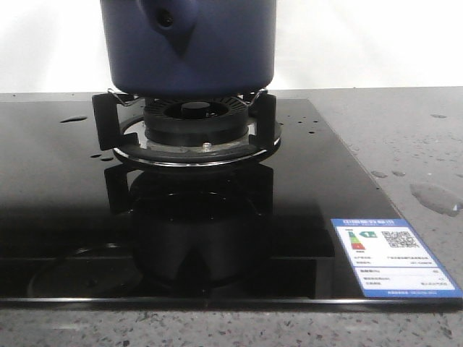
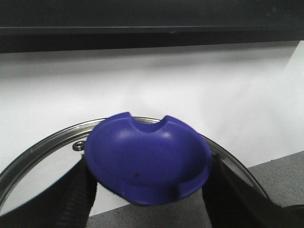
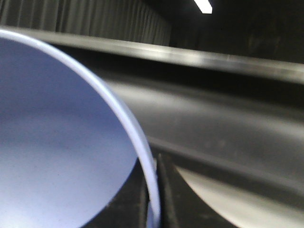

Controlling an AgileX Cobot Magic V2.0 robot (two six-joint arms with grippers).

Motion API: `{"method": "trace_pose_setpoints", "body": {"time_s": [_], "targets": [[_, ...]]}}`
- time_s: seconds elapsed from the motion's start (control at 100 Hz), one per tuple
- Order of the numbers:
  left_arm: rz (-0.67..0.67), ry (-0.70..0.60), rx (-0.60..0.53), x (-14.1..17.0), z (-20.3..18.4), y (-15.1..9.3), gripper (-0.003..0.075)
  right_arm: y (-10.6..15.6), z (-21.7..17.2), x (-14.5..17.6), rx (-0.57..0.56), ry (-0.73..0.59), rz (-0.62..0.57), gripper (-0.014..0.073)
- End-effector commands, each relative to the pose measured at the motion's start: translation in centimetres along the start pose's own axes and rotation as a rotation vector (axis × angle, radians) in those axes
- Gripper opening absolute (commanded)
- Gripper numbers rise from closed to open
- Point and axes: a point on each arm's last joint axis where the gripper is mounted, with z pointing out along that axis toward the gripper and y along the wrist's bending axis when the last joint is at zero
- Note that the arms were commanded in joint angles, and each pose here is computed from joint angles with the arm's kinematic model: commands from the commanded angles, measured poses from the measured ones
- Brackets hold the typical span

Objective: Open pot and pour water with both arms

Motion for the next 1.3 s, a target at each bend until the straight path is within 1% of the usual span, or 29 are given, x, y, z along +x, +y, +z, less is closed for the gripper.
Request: {"method": "trace_pose_setpoints", "body": {"time_s": [0.0,0.11,0.58,0.71,0.81,0.92,1.01,1.09,1.13,1.18,1.2,1.23,1.24,1.26,1.27,1.29], "targets": [[-0.015,-0.104,0.008,-2.9,-1.4,-0.8,0.0354,-1.6,-0.4,-4.5,0.074,-0.219,-0.026,-0.0048],[-0.015,-0.104,0.008,-2.9,-1.4,-0.8,0.0354,-1.7,-0.5,-4.8,0.08,-0.252,-0.038,-0.0048],[-0.015,-0.104,0.008,-2.9,-1.4,-0.8,0.0354,-1.7,-0.5,-4.8,0.079,-0.252,-0.038,-0.0048],[-0.015,-0.104,0.008,-2.9,-1.4,-0.8,0.0354,-1.5,-0.4,-4.4,0.053,-0.203,-0.037,-0.0048],[-0.015,-0.104,0.013,-2.9,-1.4,-0.8,0.0354,-1.2,-0.3,-3.8,0.016,-0.113,-0.024,-0.0048],[-0.009,-0.106,0.058,-3.1,-1.5,-1.2,0.0354,-1.4,-0.4,-3.6,0.0,-0.013,0.029,-0.0048],[-0.004,-0.113,0.094,-3.4,-1.5,-1.7,0.0354,-2.3,-0.6,-3.9,-0.027,0.094,0.062,-0.0046],[-0.002,-0.123,0.133,-3.7,-1.5,-2.2,0.0354,-3.3,-0.8,-4.3,-0.082,0.239,0.099,-0.0046],[-0.004,-0.13,0.155,-3.9,-1.6,-2.5,0.0354,-4.1,-0.8,-4.6,-0.1,0.303,0.113,-0.0046],[-0.005,-0.137,0.192,-4.2,-1.5,-3.1,0.0354,-5.0,-1.0,-4.6,-0.144,0.422,0.151,-0.0046],[-0.005,-0.138,0.205,-4.2,-1.4,-3.4,0.0354,-5.6,-1.0,-4.8,-0.145,0.445,0.161,-0.0046],[-0.006,-0.141,0.223,-4.3,-1.4,-3.8,0.0354,-6.2,-1.3,-4.7,-0.171,0.527,0.196,-0.0046],[-0.006,-0.141,0.226,-4.3,-1.3,-3.9,0.0354,-6.7,-1.3,-4.8,-0.164,0.539,0.204,-0.0046],[-0.007,-0.14,0.236,-4.3,-1.3,-4.2,0.0354,-7.1,-1.6,-4.7,-0.175,0.609,0.243,-0.0046],[-0.007,-0.14,0.243,-4.3,-1.2,-4.4,0.0354,-7.5,-1.6,-4.8,-0.165,0.604,0.241,-0.0046],[-0.007,-0.14,0.25,-4.3,-1.2,-4.6,0.0354,-8.1,-1.8,-4.7,-0.162,0.653,0.269,-0.0046]]}}
